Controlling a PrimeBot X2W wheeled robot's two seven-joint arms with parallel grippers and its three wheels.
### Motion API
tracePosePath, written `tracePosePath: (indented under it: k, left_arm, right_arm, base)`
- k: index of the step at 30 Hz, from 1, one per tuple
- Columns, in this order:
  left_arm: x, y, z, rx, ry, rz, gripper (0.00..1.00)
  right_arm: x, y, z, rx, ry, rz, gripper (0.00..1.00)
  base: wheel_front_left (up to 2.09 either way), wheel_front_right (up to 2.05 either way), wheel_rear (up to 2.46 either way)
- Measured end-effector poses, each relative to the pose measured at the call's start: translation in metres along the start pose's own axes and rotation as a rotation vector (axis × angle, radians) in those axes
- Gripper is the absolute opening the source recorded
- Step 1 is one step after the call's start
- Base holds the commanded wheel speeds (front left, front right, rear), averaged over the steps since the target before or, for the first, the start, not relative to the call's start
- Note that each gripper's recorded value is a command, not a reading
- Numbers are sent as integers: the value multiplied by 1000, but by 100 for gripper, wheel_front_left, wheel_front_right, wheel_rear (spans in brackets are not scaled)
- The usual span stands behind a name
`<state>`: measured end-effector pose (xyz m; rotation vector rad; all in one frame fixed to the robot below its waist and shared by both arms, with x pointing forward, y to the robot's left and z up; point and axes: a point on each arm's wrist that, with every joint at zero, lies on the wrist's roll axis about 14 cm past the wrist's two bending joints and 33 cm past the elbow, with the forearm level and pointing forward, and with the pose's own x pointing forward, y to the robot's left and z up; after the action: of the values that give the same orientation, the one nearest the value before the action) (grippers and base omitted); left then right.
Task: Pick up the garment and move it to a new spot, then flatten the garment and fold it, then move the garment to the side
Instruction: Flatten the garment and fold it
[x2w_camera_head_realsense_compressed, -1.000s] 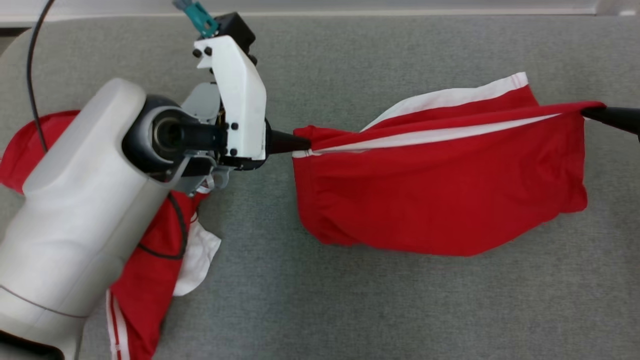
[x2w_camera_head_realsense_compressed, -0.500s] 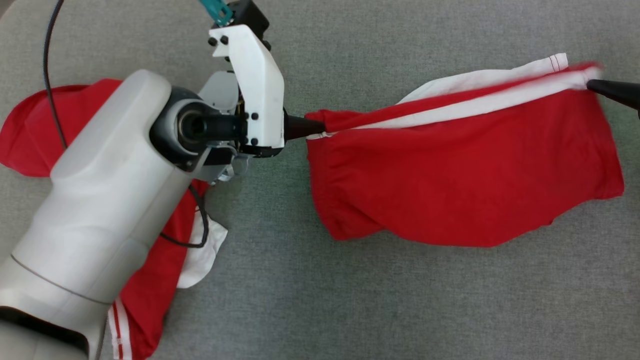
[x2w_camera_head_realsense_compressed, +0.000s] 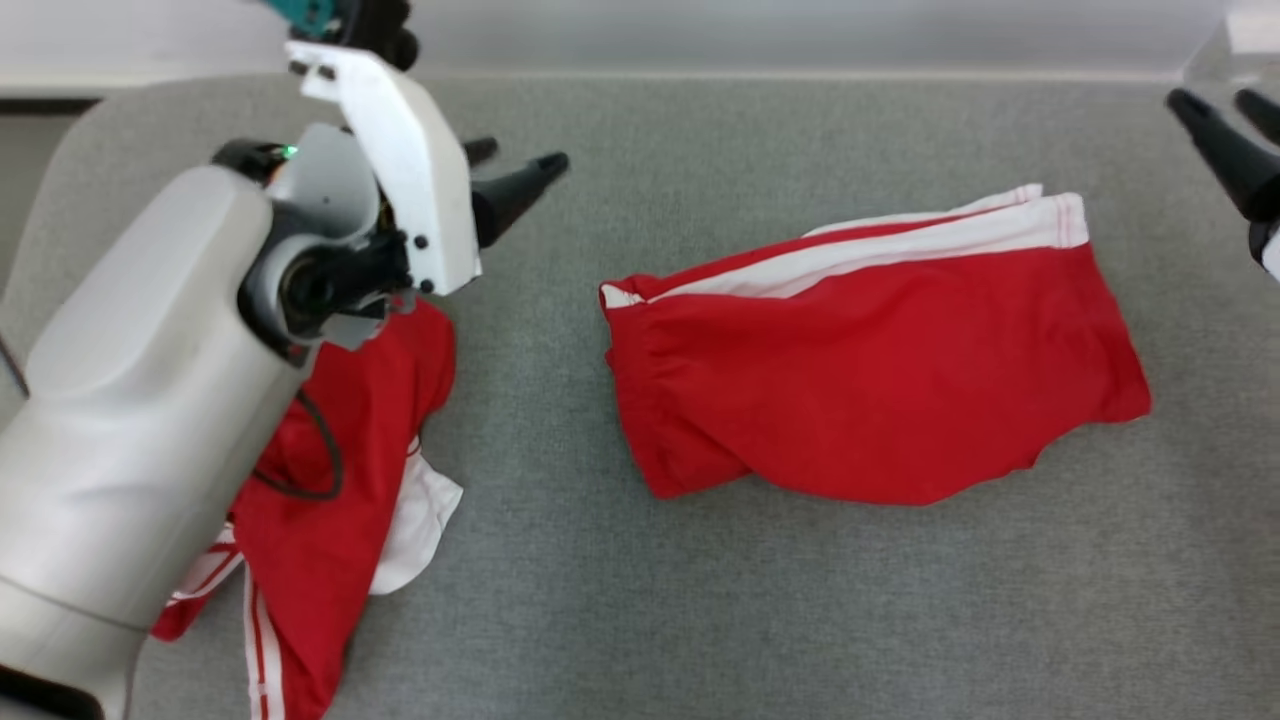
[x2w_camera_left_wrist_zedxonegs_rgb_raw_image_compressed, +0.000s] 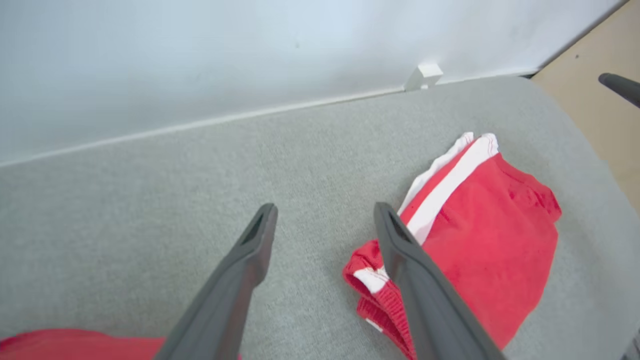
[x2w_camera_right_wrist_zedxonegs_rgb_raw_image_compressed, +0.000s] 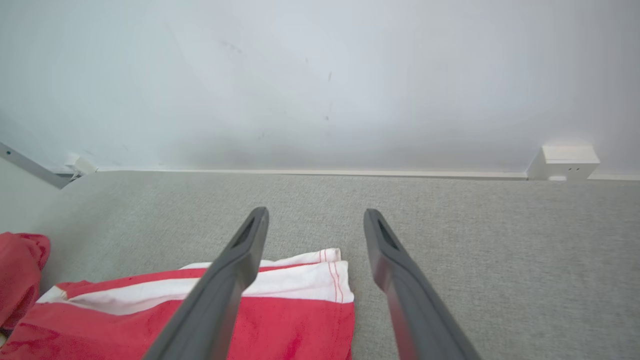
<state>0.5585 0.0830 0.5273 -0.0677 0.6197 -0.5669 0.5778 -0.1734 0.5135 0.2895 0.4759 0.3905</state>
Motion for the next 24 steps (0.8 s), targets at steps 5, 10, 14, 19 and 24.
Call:
tracePosePath:
  k: [5,10,14,19,24]
  left_arm:
    - [-23,0,27,69,-281,70,100]
    - [-52,-7,35,93,-532,122,100]
    - [-72,-12,22,82,-658,163,100]
    - [-87,-15,-11,40,-695,208,100]
    - [-106,-12,-35,-45,-726,263,100]
  right_arm:
    - [-26,-19,7,-26,-222,-81,100]
    - [-33,-28,-25,0,-239,-141,100]
    - [-23,-22,-59,31,-172,-148,100]
    - [-11,-23,-88,75,-80,-174,100]
    - [0,-23,-117,111,51,-195,100]
  base:
    - [0,0,0]
    - [0,0,0]
    - [0,0,0]
    - [0,0,0]
    - [0,0,0]
